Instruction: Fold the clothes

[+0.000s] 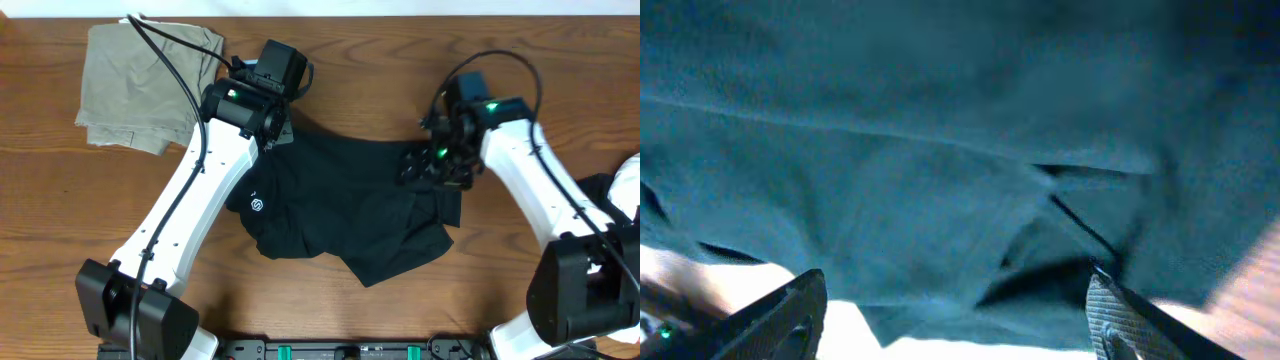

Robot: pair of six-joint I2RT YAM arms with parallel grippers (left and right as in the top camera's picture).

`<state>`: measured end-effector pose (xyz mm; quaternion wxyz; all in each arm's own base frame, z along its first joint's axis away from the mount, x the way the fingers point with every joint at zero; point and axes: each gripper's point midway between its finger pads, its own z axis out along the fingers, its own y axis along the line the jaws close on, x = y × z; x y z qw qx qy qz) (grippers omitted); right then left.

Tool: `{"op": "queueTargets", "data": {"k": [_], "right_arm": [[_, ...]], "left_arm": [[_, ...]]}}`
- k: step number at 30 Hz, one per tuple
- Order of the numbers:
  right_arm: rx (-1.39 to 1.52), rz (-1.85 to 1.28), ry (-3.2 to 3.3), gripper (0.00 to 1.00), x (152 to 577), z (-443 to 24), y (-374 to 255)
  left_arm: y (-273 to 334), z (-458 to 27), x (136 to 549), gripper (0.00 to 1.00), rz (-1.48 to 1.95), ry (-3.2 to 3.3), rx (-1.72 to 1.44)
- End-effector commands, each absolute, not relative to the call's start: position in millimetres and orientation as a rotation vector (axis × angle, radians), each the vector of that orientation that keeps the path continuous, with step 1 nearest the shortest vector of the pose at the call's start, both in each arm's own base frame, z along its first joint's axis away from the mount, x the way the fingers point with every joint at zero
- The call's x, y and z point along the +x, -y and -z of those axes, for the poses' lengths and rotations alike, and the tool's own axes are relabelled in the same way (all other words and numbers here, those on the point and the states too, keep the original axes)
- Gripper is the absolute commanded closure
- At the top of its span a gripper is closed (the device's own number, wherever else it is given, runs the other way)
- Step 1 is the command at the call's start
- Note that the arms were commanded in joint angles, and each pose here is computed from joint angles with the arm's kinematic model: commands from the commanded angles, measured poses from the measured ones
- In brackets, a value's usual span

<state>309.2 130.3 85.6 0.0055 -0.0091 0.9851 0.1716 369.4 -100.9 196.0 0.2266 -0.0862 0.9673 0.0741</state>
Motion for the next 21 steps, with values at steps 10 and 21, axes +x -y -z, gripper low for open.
{"op": "queueTargets", "data": {"k": [10,21], "right_arm": [[0.205,-0.463,-3.087,0.45,304,-48,-127],[0.267,-0.363,-3.110,0.32,311,-22,-119]], "left_arm": [[95,-202,370,0.94,-0.235,-2.654,-0.236],[97,-202,369,0.94,-0.222,-2.659,-0.235]]}}
